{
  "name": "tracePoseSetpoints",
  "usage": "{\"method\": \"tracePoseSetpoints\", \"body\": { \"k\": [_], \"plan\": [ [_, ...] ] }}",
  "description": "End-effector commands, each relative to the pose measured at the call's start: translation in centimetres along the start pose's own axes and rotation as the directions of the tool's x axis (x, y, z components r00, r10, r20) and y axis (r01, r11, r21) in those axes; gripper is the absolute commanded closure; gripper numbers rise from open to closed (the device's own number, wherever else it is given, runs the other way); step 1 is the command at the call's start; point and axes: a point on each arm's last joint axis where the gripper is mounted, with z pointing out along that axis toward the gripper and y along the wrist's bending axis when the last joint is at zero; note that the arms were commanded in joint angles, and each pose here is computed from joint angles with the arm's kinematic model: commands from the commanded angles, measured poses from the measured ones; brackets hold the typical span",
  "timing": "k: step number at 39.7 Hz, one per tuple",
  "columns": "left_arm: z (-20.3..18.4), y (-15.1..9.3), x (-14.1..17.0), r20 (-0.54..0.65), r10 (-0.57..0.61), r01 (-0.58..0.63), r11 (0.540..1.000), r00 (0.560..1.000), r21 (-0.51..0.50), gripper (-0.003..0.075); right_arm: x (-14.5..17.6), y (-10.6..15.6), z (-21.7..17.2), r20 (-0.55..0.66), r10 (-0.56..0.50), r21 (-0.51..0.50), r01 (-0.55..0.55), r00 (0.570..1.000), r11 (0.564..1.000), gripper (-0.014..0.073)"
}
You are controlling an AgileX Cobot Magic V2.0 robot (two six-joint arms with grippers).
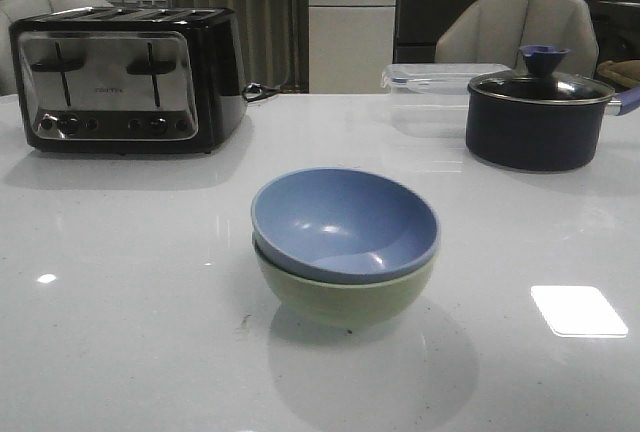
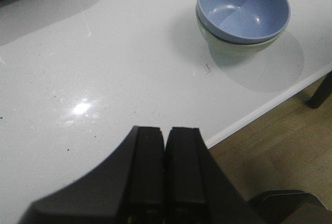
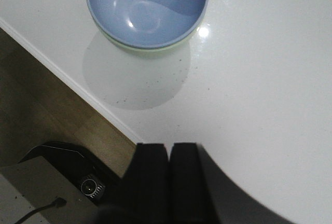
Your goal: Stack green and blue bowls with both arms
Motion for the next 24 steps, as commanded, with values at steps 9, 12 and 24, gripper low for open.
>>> {"method": "tracePoseSetpoints", "body": {
  "k": [9,12,24],
  "plan": [
    [-1.7,1.6,3.0,0.381,-0.061,0.168,0.952,0.923,-0.255,0.0627,-1.1,-0.2,-0.8,0.089,-0.004,0.019,0.002,0.996,1.0,0.0543],
    [-1.1,1.5,4.6,0.475,-0.065,0.224,0.932,0.877,-0.285,0.0627,-1.1,-0.2,-0.8,0.089,-0.004,0.019,0.002,0.996,1.0,0.0543],
    [2.3,1.6,9.7,0.675,-0.143,0.425,0.863,0.724,-0.274,0.0627,-1.1,-0.2,-0.8,0.089,-0.004,0.019,0.002,0.996,1.0,0.0543]
  ]
}}
